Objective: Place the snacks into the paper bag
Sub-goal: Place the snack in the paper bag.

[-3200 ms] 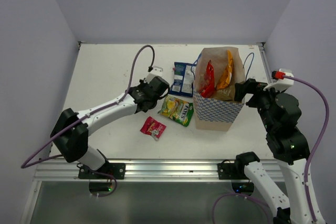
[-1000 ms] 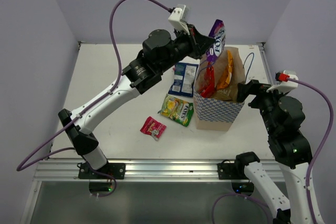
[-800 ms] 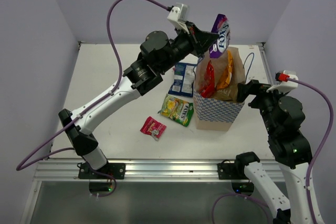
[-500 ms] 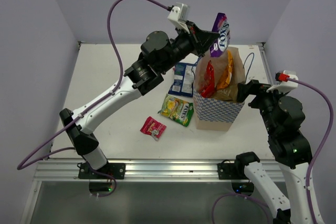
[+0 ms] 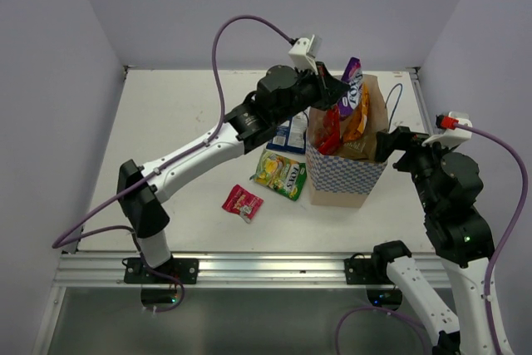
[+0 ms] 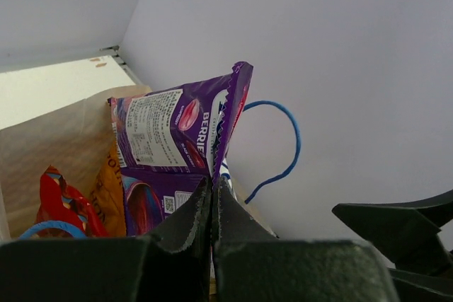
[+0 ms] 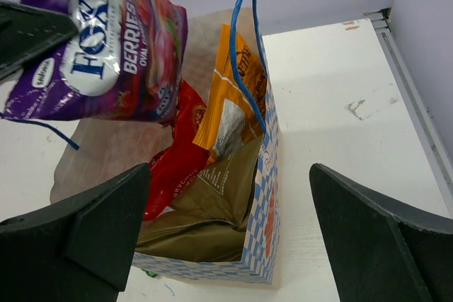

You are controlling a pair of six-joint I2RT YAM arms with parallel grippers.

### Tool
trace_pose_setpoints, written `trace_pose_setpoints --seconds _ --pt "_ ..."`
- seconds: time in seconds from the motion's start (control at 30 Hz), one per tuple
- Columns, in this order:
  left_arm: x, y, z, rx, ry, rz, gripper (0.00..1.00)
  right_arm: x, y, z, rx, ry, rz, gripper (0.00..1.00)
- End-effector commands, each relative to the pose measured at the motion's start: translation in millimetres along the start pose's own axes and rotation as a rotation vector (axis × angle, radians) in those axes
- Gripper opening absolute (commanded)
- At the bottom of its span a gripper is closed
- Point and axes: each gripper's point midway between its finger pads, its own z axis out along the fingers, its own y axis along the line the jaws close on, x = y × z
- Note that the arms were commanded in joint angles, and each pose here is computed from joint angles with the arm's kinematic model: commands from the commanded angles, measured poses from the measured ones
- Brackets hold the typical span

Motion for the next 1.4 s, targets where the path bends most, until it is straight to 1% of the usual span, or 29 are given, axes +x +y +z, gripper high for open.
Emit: trace_pose_setpoints --seconds 0.0,0.13,0.27,0.43,0.67,0.7,0.73,0.77,0.83,0.87,0.97,1.07,1.13,1.23,1.37 --pt "-19 -6 3 0.040 -0.059 -0.056 0.00 -13 -1 -4 0.004 -0.050 -0.005 0.98" --pt "-1 5 14 0.037 -0.016 -0.079 0.00 -13 -2 -5 0.009 -0.053 -0.008 0.98" --pt "10 21 26 0.011 0.000 -0.089 0.00 -13 -3 -5 0.014 -0.058 -0.009 0.99" --pt "19 25 33 0.038 0.028 -0.110 0.00 -12 -4 -5 0.015 -0.059 -0.007 0.98" --pt "26 32 38 0.023 0.044 -0.102 0.00 -11 -4 -4 0.018 -0.058 -0.009 0.98" --pt "25 34 37 0.014 0.045 -0.099 0.06 -12 -5 -4 0.019 -0.061 -0.009 0.98" --pt "23 37 37 0.001 0.040 -0.093 0.15 -11 -5 -4 0.020 -0.058 -0.011 0.99" --pt "22 38 36 -0.006 0.037 -0.082 0.33 -11 -5 -4 0.020 -0.058 -0.011 0.98" --pt "15 38 32 -0.020 0.020 -0.066 0.47 -11 -4 -3 0.019 -0.058 -0.011 0.99" --pt "13 38 31 -0.021 0.016 -0.048 0.58 -12 -4 -4 0.018 -0.061 -0.010 0.99" --pt "2 38 24 -0.035 0.002 -0.017 0.76 -10 -3 -3 0.015 -0.054 -0.012 0.99" --pt "-13 32 15 -0.034 -0.021 0.012 0.84 -11 -3 -3 0.014 -0.057 -0.011 0.99" --pt "-21 27 9 -0.027 -0.033 0.024 0.86 -11 -3 -3 0.013 -0.057 -0.010 0.98" --pt "-38 15 -3 -0.008 -0.058 0.056 0.92 -11 -2 -2 0.012 -0.053 -0.012 0.99" --pt "-67 -3 -26 0.026 -0.106 0.125 0.97 -11 -2 -1 0.012 -0.051 -0.011 0.99"
